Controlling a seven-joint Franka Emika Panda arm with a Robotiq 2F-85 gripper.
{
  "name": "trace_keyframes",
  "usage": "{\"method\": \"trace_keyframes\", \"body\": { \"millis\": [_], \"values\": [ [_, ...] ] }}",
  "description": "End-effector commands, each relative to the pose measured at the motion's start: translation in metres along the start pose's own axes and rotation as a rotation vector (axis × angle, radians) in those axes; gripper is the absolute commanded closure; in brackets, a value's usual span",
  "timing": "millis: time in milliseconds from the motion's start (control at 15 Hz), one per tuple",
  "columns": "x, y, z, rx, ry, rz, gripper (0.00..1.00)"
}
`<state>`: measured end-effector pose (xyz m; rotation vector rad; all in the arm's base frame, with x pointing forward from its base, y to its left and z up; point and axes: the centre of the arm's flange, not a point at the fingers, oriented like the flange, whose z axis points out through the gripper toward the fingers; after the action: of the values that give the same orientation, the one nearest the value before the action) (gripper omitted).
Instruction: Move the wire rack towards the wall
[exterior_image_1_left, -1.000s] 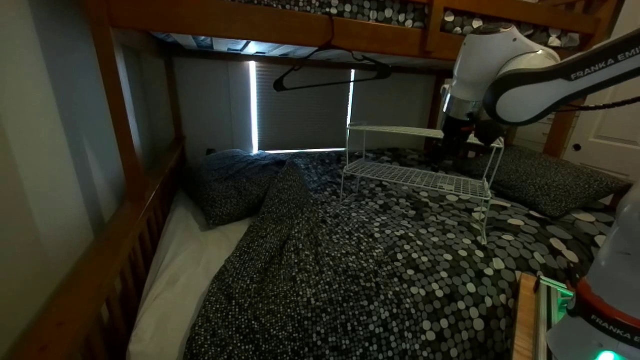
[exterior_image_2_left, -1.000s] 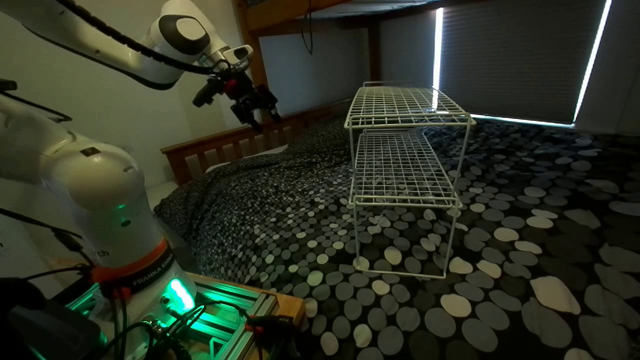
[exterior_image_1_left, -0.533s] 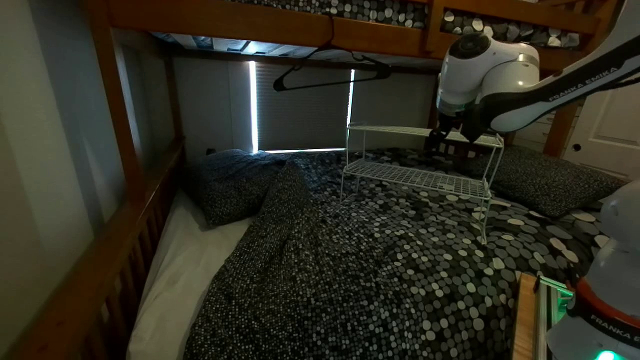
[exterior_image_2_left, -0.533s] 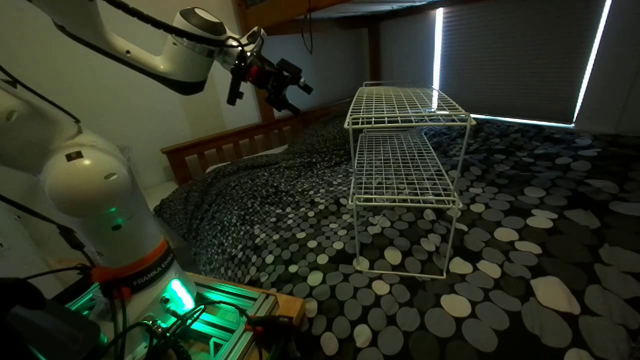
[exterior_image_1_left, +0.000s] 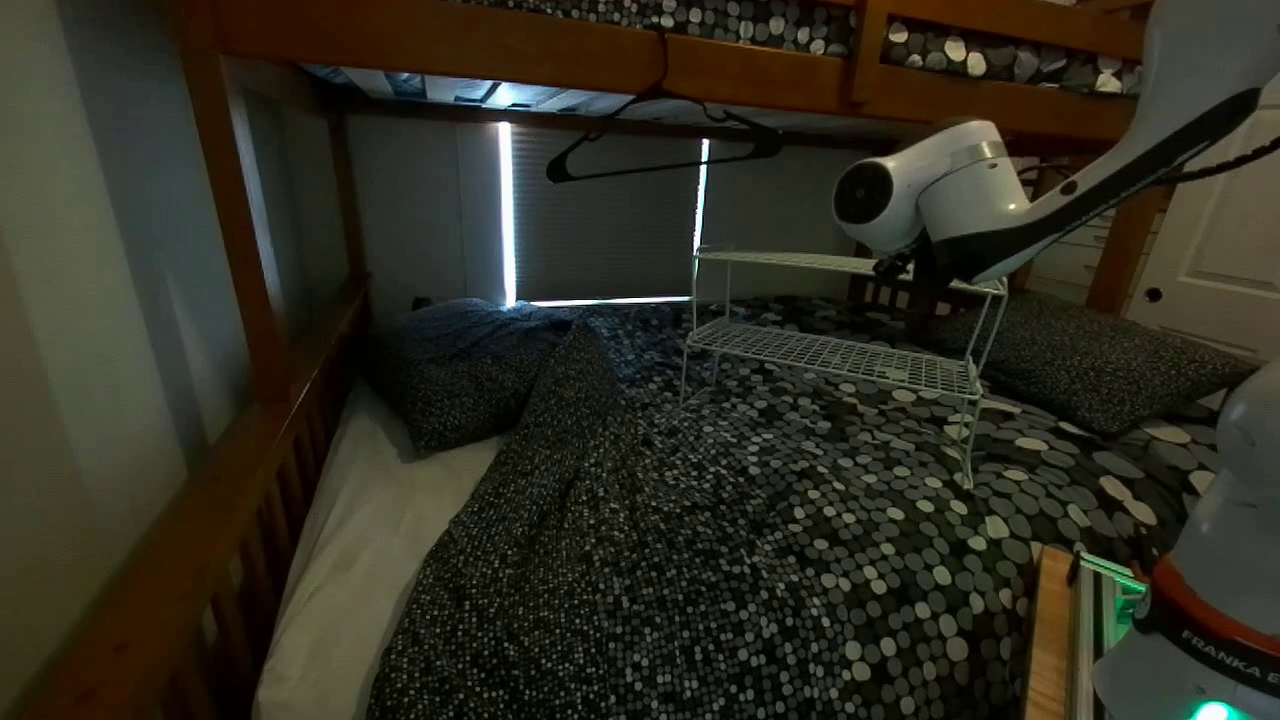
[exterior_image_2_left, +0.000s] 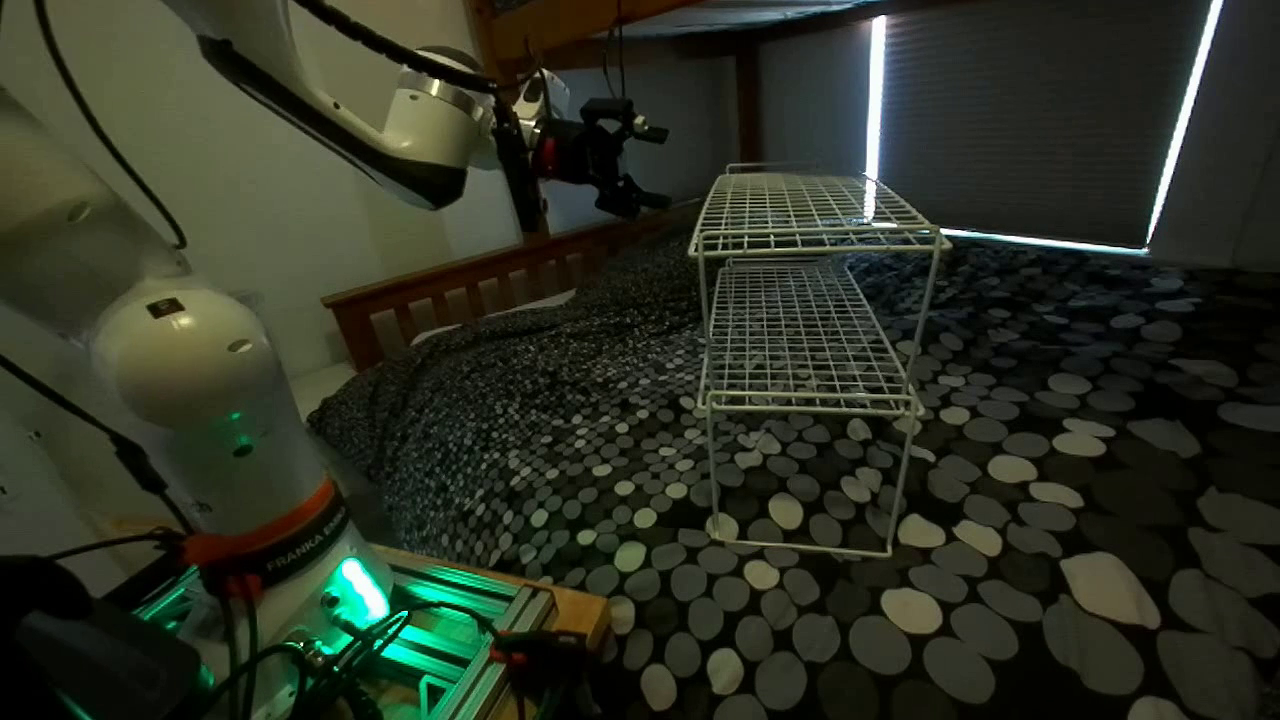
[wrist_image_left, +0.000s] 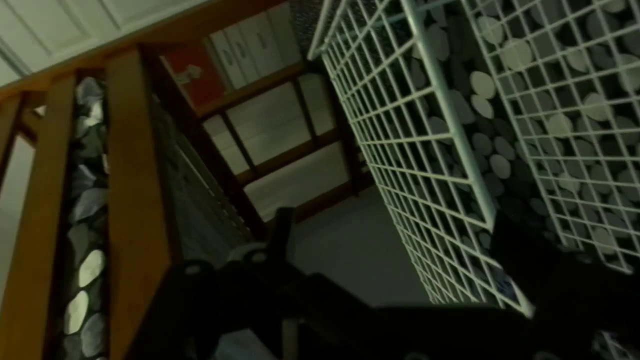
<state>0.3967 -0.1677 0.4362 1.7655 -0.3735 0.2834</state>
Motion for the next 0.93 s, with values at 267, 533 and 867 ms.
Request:
{"method": "trace_keyframes", "body": {
  "millis": [267, 533, 867],
  "values": [
    [-0.007, -0.050, 0.024, -0.153, -0.033, -0.133, 0.00],
    [-0.003, -0.059, 0.030, -0.153, -0.039, -0.151, 0.00],
    [-0.001, -0.057, 0.029, -0.153, -0.037, -0.148, 0.00]
  ]
}}
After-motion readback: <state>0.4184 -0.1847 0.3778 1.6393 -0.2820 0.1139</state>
